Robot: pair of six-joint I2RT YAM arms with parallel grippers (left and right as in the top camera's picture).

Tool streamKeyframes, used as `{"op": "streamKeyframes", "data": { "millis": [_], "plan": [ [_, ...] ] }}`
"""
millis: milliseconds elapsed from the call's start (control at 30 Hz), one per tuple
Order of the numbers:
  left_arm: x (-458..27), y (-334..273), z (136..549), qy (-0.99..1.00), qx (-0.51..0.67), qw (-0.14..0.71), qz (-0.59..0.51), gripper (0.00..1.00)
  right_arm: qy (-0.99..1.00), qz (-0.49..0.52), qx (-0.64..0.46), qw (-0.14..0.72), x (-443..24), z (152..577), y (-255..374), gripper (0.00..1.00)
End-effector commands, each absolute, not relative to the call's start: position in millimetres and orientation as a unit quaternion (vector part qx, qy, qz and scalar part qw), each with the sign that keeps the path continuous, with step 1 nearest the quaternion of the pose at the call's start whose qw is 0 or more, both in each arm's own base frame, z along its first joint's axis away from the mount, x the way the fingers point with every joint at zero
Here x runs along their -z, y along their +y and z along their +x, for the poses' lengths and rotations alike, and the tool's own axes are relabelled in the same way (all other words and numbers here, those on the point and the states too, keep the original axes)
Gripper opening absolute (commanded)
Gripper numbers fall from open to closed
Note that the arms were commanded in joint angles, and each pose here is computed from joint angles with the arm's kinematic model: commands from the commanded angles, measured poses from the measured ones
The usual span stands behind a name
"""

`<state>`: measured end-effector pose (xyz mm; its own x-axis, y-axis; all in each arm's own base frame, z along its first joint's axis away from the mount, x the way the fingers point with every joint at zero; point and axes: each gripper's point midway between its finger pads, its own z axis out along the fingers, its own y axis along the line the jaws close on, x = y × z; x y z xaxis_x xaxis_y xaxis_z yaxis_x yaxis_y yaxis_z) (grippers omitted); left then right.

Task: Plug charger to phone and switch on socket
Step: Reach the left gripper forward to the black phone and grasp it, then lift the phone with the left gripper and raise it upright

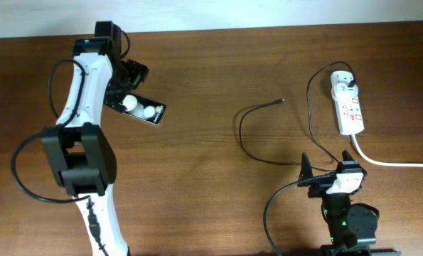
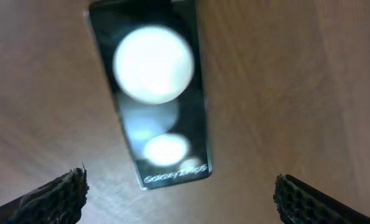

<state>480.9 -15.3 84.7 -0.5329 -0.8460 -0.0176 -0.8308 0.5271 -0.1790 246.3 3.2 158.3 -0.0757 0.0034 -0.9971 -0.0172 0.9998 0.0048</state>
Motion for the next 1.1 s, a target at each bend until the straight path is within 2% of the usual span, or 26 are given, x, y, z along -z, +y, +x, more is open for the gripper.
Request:
{"op": "streamKeyframes", "data": {
  "millis": [0,533,800,1067],
  "plan": [
    [-72,-17,494,0.866,0.086,0.042,-0.490,1.00,0.734,0.002,-0.006,0.679,-156,246,1,0.99],
    [-57,-9,492,0.847,0.058,0.038,-0.527,1.00,0.734,0.002,-0.006,0.679,-156,246,1,0.99],
    [-20,-8,488,0.850,0.038,0.009,-0.525,1.00,0.734,0.002,-0.006,0.679,-156,246,1,0.99],
    [-13,-2,497,0.851,0.031,0.029,-0.524,1.00,0.734,0.002,-0.006,0.679,-156,246,1,0.99]
  ]
}}
